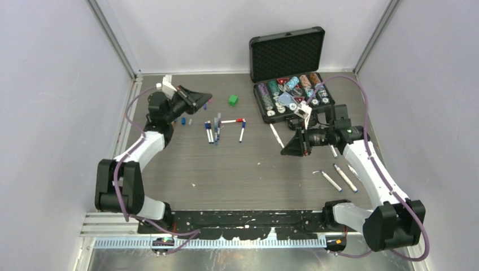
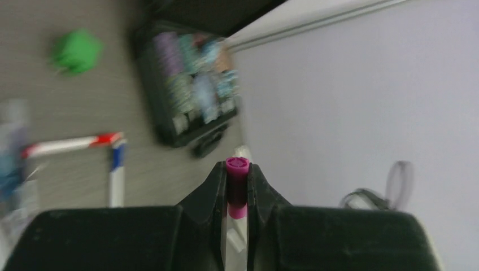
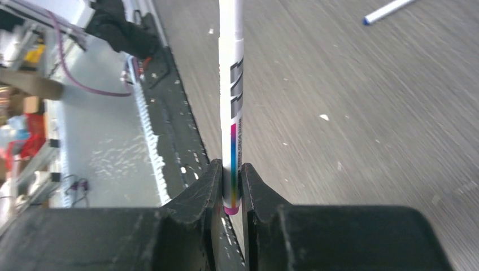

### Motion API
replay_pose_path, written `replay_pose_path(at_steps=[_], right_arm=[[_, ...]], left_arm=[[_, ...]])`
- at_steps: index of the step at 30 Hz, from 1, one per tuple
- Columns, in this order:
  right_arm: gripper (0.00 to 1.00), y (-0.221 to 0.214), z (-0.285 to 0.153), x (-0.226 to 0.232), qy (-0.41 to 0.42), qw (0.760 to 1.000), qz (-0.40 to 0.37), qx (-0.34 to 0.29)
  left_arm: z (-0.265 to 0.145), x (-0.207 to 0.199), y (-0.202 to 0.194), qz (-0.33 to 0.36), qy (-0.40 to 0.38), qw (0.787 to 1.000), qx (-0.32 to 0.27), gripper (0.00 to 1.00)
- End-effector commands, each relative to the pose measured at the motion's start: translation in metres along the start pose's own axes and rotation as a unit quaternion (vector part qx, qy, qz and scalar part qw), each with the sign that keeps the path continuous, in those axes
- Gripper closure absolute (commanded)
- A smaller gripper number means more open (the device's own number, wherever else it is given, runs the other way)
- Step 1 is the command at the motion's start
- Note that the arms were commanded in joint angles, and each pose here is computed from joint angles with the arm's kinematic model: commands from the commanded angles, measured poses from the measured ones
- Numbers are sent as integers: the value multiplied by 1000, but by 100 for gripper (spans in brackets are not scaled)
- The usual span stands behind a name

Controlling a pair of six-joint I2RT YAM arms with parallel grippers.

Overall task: Open the pen caps
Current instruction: Place the pen cap at the center of the board.

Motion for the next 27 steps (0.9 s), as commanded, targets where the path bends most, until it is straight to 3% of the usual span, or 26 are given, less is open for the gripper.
replay_pose_path(at_steps=[1, 5, 10, 15, 27], right_arm=[[100, 0, -24, -3, -64, 997, -48, -6], [100, 2, -32, -1, -66, 996, -46, -27], [100, 2, -35, -3, -69, 996, -42, -32], [100, 0, -35, -6, -76, 996, -42, -29], [100, -1, -36, -7, -77, 996, -41, -26]], left_arm=[[-69, 59, -59, 48, 220, 942, 247, 100], [-102, 82, -39, 159, 359, 863, 318, 100], [-106, 105, -27, 181, 423, 810, 364, 99], [-97, 123, -30, 182, 446, 780, 400, 99], [-59, 152, -27, 203, 473, 758, 400, 95]])
Point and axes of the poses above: each gripper's point midway between its finger pads, its own z axis out along the fingers, its own x axis along the line the jaws close on, y = z × x, the point moved 4 cm from there along -z, back along the fingers, and after that the axes turned 8 degrees about z, right-handed, at the moved point
